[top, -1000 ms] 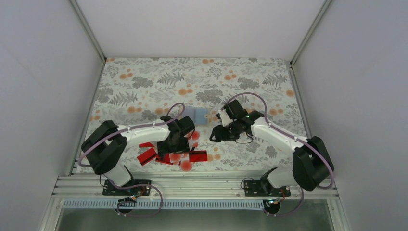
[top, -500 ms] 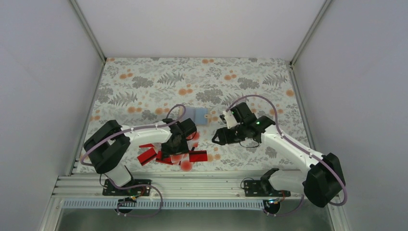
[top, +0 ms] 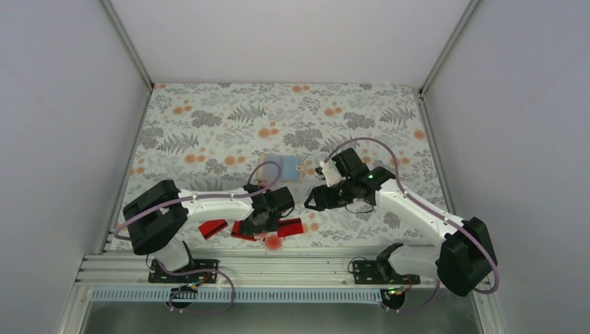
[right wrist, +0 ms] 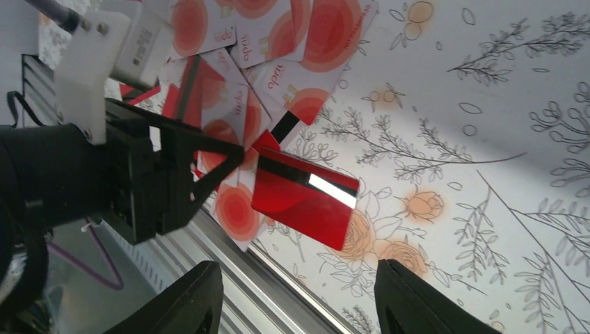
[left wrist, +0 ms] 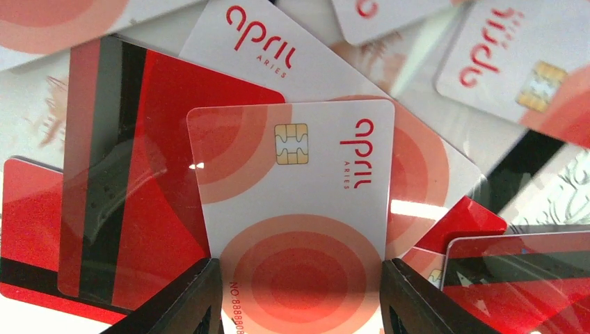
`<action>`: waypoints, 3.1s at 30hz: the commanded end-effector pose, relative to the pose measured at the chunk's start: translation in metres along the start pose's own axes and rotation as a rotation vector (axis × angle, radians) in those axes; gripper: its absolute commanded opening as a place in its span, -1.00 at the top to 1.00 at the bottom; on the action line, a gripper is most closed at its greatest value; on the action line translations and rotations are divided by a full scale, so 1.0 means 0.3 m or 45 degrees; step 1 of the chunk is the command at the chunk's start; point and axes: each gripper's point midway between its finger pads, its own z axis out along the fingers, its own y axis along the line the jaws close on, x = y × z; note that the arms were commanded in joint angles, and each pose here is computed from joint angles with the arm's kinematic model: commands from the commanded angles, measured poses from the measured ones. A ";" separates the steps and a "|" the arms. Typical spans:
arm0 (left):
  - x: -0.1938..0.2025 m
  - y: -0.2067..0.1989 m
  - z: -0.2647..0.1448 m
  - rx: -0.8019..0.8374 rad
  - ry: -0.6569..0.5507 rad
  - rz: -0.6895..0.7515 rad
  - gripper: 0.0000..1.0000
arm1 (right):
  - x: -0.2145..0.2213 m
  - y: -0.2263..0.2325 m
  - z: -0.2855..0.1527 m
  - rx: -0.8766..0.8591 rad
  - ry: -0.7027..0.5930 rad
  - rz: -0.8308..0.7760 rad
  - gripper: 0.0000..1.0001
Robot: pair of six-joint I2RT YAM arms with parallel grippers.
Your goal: Put the credit cards into the card holder
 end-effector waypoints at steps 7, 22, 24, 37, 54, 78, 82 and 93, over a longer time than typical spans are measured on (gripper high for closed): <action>0.057 -0.093 -0.025 0.141 -0.032 0.045 -0.08 | -0.020 0.062 0.022 -0.158 0.015 0.006 -0.12; 0.083 -0.086 -0.095 0.089 0.035 -0.021 -0.74 | -0.016 0.014 0.055 -0.098 0.010 0.150 -0.13; 0.070 -0.110 -0.124 0.128 -0.003 0.046 -0.69 | 0.011 -0.002 0.061 -0.085 0.028 0.195 -0.12; 0.022 -0.162 -0.176 0.469 -0.018 0.405 -0.23 | 0.221 0.057 0.100 -0.411 0.226 0.567 -0.20; 0.030 -0.163 -0.077 0.613 0.157 0.701 0.07 | 0.320 0.136 0.204 -0.306 0.203 0.802 -0.22; 0.086 -0.081 0.021 0.617 0.229 0.796 0.08 | 0.340 0.194 0.431 -0.206 0.180 0.762 0.03; 0.097 -0.070 0.032 0.611 0.246 0.800 0.08 | 0.344 0.193 0.436 -0.215 0.167 0.775 0.05; 0.113 -0.056 0.041 0.612 0.273 0.797 0.08 | 0.347 0.223 0.452 -0.259 0.161 0.770 0.06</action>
